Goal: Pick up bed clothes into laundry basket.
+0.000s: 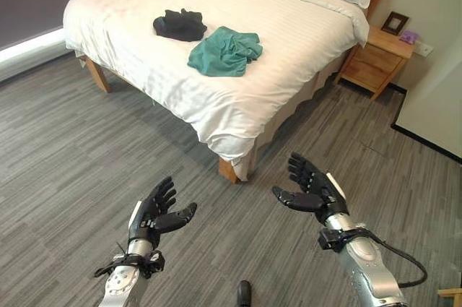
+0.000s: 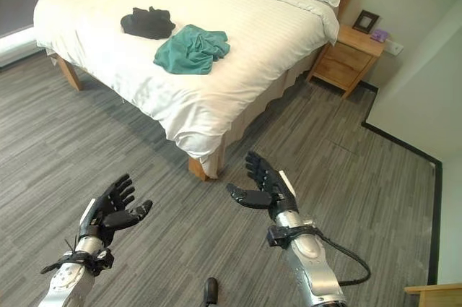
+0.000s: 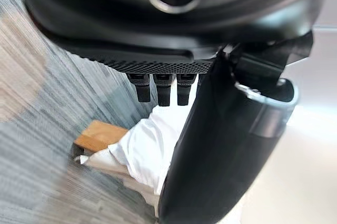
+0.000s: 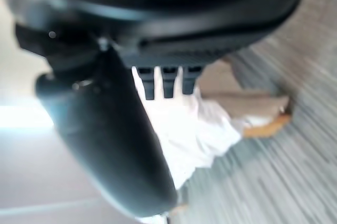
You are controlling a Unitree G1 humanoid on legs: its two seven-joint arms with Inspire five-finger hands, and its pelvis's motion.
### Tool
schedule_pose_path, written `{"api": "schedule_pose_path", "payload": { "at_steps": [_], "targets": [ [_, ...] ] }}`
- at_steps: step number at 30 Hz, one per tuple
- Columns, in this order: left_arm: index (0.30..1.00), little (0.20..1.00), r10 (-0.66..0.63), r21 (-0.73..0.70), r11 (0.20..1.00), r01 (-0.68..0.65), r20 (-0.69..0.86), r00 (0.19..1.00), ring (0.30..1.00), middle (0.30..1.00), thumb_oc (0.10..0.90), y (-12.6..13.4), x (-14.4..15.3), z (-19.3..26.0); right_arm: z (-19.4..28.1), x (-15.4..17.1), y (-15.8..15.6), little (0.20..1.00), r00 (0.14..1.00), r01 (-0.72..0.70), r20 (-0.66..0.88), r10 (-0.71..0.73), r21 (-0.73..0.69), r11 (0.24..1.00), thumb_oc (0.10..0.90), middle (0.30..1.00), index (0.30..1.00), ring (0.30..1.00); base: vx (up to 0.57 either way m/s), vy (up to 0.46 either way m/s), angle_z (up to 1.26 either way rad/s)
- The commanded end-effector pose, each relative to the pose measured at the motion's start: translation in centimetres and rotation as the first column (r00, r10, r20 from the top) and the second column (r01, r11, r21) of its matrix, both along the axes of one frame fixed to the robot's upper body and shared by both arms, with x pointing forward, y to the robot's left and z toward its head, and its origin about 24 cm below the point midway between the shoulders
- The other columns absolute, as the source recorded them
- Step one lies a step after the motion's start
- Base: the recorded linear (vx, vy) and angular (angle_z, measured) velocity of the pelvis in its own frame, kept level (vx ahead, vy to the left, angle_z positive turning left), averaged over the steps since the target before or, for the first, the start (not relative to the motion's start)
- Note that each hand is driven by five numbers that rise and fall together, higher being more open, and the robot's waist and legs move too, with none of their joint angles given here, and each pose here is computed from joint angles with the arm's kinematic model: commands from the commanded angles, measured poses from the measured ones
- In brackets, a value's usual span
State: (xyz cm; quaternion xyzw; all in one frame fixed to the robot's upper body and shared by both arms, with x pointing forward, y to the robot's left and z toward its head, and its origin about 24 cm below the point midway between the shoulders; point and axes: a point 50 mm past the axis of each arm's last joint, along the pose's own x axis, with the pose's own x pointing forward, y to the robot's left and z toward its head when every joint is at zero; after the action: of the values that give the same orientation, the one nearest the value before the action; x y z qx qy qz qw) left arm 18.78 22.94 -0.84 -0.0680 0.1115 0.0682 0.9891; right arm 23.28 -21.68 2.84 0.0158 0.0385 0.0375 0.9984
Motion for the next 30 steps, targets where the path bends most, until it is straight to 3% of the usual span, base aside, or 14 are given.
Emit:
{"api": "schedule_pose_path", "payload": {
  "at_steps": [1, 24, 30],
  "targets": [
    [0.900, 0.900, -0.028, 0.109, 0.994, -0.013, 0.366, 0.930, 0.900, 0.900, 0.800, 1.6, 2.5, 7.6, 4.5, 0.3, -0.3, 0.900, 0.971, 0.000, 0.238, -0.006, 0.024, 1.000, 0.800, 0.900, 0.900, 0.900, 0.02, -0.037, 0.11],
    [0.900, 0.900, 0.046, 0.036, 0.997, -0.062, 0.345, 0.938, 0.900, 0.900, 0.800, 1.0, 3.5, 6.5, 2.7, -0.2, 0.2, 0.900, 0.979, 0.075, 0.183, -0.092, 0.097, 0.992, 0.800, 0.900, 0.900, 0.900, 0.00, -0.009, 0.01],
    [0.900, 0.900, 0.060, -0.009, 0.998, -0.062, 0.442, 0.895, 0.900, 0.900, 0.800, 0.7, 5.2, 8.7, 3.7, 1.7, 0.3, 0.900, 0.974, 0.036, 0.217, -0.061, 0.115, 0.993, 0.800, 0.900, 0.900, 0.900, -0.21, 0.159, 0.32]
  ]
}}
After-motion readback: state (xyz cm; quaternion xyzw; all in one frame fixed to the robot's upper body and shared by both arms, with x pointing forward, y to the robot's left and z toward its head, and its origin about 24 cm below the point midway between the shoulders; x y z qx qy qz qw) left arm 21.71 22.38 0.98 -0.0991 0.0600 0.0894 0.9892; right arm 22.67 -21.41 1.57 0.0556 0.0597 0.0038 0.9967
